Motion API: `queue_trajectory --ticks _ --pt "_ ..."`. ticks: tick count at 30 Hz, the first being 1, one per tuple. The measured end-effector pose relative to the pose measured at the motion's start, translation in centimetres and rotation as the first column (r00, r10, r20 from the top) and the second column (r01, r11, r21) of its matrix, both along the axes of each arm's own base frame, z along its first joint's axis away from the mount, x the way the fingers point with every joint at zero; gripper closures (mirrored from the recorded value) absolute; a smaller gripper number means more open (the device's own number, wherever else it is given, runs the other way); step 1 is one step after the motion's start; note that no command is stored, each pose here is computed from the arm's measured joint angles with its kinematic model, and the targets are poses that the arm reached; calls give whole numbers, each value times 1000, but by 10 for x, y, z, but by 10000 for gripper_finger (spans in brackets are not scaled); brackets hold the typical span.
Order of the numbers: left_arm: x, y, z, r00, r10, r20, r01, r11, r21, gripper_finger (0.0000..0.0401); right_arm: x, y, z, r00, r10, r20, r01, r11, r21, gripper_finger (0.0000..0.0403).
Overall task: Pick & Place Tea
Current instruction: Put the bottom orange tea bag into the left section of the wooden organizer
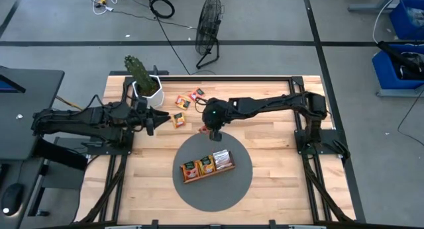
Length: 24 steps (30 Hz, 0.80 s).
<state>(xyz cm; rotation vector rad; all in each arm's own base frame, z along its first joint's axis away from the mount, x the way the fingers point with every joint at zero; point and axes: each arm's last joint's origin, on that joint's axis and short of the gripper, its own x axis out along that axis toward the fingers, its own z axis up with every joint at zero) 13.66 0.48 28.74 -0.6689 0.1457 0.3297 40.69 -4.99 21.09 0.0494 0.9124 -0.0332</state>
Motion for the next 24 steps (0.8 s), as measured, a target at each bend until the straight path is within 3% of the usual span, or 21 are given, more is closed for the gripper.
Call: queue_trajectory --ticks 14,19,24 --pt "37 7 -25 973 -144 -178 143 990 -20 247 0 25 88 999 8 48 -10 999 37 403" --pt "49 11 -21 976 -193 -97 193 981 -12 247 -2 30 118 998 0 62 -3 999 52 403" --pt "59 13 -16 970 -243 -20 244 970 14 247 -4 38 126 999 -6 54 3 998 63 403"
